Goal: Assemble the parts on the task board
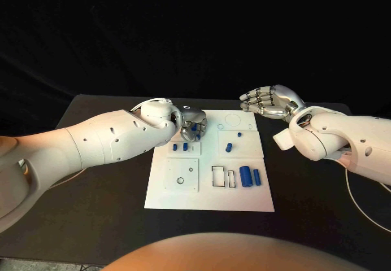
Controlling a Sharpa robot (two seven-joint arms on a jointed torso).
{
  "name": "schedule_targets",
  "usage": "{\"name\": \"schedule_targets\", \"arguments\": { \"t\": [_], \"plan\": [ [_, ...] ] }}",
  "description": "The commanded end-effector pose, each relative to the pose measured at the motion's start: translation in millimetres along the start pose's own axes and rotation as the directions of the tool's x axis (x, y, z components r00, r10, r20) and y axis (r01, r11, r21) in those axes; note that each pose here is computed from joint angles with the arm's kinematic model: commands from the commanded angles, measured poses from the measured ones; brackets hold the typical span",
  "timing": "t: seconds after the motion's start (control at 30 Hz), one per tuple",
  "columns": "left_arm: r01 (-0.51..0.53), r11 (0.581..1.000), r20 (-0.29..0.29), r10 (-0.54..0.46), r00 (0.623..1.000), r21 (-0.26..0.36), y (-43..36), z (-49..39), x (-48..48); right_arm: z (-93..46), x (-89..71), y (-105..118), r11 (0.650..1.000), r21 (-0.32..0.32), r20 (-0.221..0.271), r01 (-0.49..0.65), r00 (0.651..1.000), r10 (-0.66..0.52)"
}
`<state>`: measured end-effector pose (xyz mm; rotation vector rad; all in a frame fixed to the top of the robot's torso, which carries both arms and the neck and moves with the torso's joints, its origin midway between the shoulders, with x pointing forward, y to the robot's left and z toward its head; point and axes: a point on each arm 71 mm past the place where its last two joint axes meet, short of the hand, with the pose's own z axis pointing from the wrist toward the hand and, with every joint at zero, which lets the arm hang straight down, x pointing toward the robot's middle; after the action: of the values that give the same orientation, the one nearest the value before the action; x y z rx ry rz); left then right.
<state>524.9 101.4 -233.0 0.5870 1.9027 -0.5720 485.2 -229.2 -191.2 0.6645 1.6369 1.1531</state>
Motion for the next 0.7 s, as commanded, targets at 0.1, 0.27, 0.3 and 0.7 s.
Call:
{"name": "schedule_targets", "arguments": {
  "t": [0.1,0.27,0.3,0.7],
  "plan": [
    [0.014,1.0,-0.037,-0.014,0.999,-0.01,0.1,1.0,4.6,0.0,1.2,1.2,1.0,-0.015,-0.011,0.006,1.0,-0.006],
    [0.023,1.0,-0.045,-0.024,0.999,-0.009,0.2,1.1,5.3,0.0,1.2,1.2,1.0,-0.015,-0.011,0.006,1.0,-0.006],
    [0.025,1.0,-0.044,-0.025,0.999,-0.008,0.2,1.2,5.3,0.0,1.2,1.2,1.0,-0.015,-0.011,0.006,1.0,-0.006],
    [0.07,0.997,-0.018,-0.07,0.997,0.009,0.7,-0.2,3.7,0.2,1.2,1.3,1.0,-0.016,-0.01,0.006,1.0,-0.007]
  ]
}}
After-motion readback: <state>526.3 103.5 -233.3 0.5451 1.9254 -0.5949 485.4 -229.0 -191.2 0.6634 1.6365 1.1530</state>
